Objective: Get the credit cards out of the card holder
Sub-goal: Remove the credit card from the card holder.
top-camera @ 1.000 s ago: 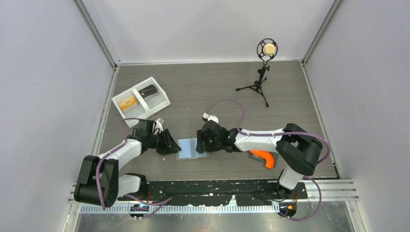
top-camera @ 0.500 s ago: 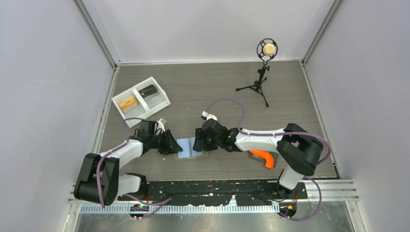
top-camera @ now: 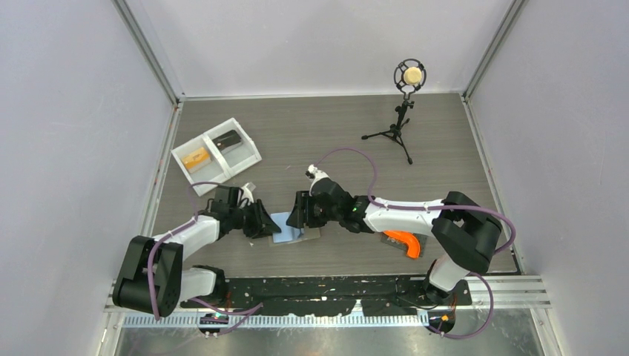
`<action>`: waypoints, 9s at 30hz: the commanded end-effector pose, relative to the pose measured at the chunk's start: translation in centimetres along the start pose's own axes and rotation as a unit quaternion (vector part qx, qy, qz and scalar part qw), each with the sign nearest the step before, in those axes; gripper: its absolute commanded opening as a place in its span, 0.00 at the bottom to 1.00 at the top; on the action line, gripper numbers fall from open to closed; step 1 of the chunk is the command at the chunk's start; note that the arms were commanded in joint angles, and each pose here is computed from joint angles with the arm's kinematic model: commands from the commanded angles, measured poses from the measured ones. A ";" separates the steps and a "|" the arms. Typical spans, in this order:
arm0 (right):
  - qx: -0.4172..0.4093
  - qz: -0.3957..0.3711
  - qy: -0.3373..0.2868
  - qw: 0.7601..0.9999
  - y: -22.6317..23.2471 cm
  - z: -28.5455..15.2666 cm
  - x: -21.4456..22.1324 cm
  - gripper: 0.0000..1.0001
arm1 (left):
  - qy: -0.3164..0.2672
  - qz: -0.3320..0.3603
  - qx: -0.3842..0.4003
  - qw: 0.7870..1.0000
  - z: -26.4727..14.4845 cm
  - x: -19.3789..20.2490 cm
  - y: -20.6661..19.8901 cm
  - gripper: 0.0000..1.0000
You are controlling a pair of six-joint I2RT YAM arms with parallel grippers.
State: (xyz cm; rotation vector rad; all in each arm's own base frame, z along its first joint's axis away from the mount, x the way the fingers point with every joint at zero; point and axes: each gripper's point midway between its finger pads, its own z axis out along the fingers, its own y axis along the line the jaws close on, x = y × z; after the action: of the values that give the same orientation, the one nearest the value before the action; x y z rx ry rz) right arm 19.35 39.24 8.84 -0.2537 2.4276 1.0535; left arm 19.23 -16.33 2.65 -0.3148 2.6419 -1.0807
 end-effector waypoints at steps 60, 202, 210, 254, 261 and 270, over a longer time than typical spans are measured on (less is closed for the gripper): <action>0.091 -0.027 0.018 0.995 -6.3 0.7 -0.5 0.55 | -0.026 0.024 -0.031 0.999 -1.0 -0.5 0.4 0.22; -0.026 -0.061 0.013 0.998 -1.9 2.1 -3.8 0.51 | -0.155 -0.008 -0.063 0.986 -4.9 -5.2 -2.3 0.28; -0.019 -0.047 0.029 0.998 -2.8 2.0 -2.4 0.51 | -0.120 -0.022 -0.111 0.986 -3.2 -4.8 0.3 0.28; -0.089 -0.046 0.039 0.994 -0.9 3.3 -2.0 0.45 | -0.085 -0.043 -0.135 0.986 -0.9 -2.9 2.2 0.26; -0.117 -0.045 0.031 0.992 0.4 3.1 -2.4 0.38 | -0.082 -0.043 -0.129 0.987 -0.6 -2.7 1.9 0.26; -0.126 -0.036 0.036 0.991 0.6 3.8 -2.3 0.30 | -0.077 -0.045 -0.115 0.989 -0.3 -2.3 1.2 0.26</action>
State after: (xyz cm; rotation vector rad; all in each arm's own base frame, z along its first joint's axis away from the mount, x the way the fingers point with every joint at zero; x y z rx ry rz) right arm 22.33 41.17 7.02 -0.4539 2.3818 1.2787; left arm 21.49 -14.18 2.67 -0.5519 2.6317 -0.7231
